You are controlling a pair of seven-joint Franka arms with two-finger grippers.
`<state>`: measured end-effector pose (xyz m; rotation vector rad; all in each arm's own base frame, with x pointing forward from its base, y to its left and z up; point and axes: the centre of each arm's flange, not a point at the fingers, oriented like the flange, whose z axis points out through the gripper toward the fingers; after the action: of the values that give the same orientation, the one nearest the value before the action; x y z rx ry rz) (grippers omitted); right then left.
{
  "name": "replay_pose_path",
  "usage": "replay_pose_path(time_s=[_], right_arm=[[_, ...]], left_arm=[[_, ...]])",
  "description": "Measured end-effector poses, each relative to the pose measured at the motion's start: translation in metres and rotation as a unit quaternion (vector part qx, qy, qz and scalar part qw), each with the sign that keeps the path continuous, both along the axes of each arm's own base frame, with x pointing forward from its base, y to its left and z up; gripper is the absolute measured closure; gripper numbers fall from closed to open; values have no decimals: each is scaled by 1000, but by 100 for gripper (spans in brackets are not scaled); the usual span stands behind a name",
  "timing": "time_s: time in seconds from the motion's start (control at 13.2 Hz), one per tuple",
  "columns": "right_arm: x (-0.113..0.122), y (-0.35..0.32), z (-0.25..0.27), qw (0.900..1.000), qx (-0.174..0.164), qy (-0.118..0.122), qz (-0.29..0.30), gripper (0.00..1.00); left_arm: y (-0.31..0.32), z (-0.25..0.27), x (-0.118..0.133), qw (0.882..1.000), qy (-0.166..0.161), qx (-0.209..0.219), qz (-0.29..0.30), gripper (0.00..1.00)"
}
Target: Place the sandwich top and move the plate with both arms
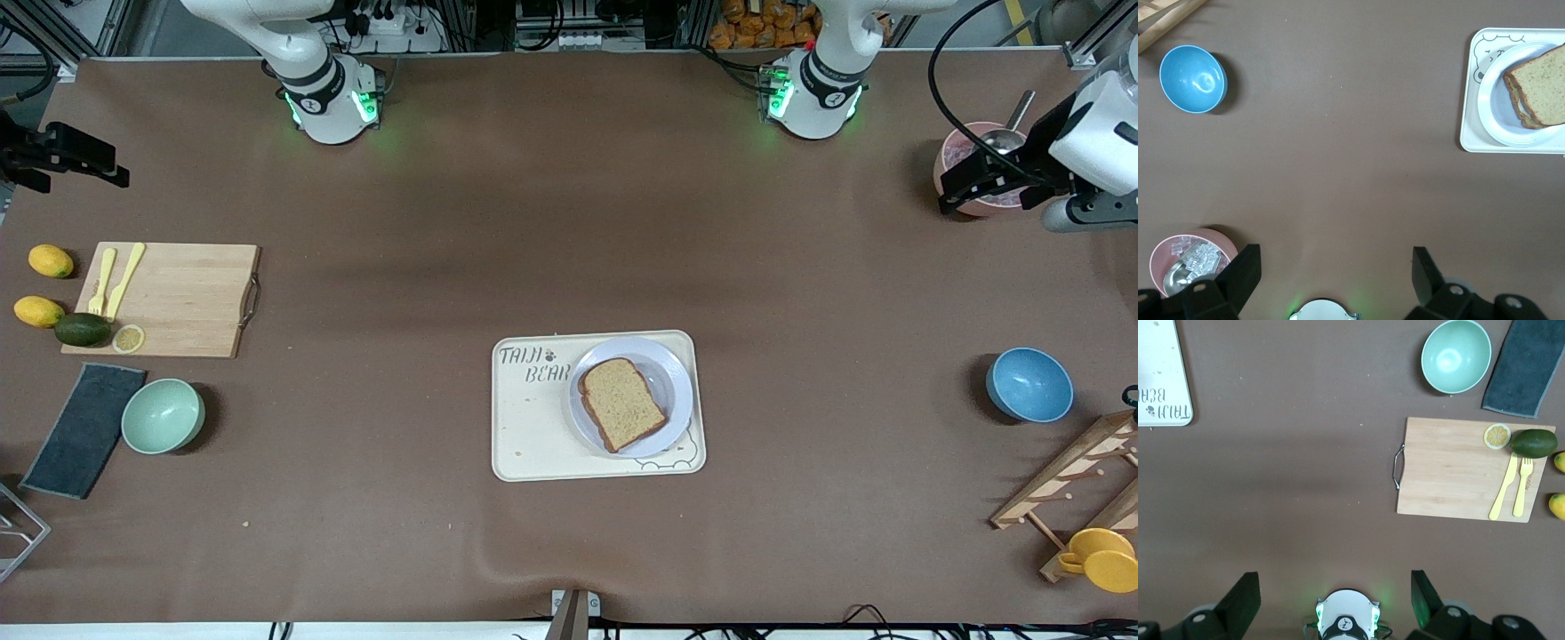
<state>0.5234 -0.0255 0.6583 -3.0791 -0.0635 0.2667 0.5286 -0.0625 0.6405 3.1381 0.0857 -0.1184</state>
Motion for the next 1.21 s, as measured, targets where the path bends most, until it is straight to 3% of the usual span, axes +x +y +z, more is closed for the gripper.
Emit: replay_pose_path(time_s=[0.23, 1.21], right_arm=[[5, 1, 3, 1000, -1, -21, 1, 0], [5, 1, 3, 1000, -1, -22, 0, 0]], left_arm=[[1, 2, -1, 1000, -4, -1, 1, 0], [1, 11, -10, 1000, -9, -15, 2, 0]])
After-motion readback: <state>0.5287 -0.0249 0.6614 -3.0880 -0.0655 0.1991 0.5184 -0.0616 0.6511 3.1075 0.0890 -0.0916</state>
